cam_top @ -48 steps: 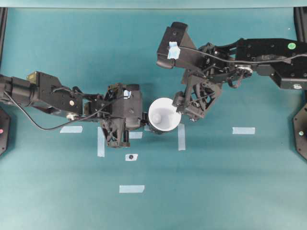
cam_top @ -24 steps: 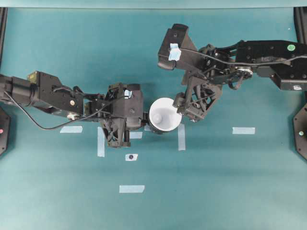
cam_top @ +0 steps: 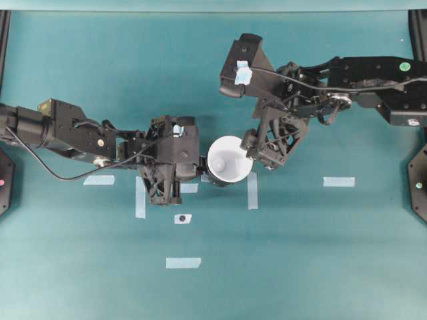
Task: Holding the cup holder with the left arm, the right arm places the cup into the cup holder.
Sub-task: 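Lower the holder with cup and open the left gripper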
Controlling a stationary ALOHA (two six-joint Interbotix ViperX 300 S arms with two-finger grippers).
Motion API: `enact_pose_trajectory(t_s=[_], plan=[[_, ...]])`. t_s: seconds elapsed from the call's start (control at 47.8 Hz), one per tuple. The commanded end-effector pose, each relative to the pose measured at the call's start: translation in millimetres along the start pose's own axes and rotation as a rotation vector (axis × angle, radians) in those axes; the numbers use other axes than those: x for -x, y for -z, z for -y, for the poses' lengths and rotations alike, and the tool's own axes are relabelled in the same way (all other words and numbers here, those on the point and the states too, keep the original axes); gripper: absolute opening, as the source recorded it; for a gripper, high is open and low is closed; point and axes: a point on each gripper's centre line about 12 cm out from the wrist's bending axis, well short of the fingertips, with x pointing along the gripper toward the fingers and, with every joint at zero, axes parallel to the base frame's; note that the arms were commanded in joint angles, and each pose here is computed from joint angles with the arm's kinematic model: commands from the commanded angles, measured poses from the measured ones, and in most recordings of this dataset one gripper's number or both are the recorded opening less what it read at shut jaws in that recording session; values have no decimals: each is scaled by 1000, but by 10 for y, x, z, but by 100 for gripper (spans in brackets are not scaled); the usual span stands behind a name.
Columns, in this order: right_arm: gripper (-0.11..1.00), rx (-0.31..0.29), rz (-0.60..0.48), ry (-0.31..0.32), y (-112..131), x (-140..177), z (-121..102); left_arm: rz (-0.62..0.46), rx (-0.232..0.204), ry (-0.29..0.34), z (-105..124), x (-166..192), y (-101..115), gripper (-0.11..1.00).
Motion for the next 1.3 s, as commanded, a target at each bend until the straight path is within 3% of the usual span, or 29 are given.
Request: enact_pose_trajectory(t_s=[0.0, 0.063, 0.188, 0.293, 1.045, 1.275], plan=[[88, -6, 73, -18, -70, 251, -34, 41, -1, -3, -10, 35, -146, 27], [88, -6, 71, -18, -68, 251, -34, 35, 0, -3, -10, 34, -139, 38], [88, -9, 63, -20, -52, 228, -34, 34, 0, -3, -11, 38, -149, 70], [88, -15, 58, -24, -37, 218, -37, 37, -3, -3, -13, 46, -163, 85], [88, -19, 52, -29, -21, 207, -40, 23, -2, -5, -33, 309, -268, 86], [88, -17, 55, -29, -21, 231, -40, -22, 4, -5, -49, 408, -195, 86]])
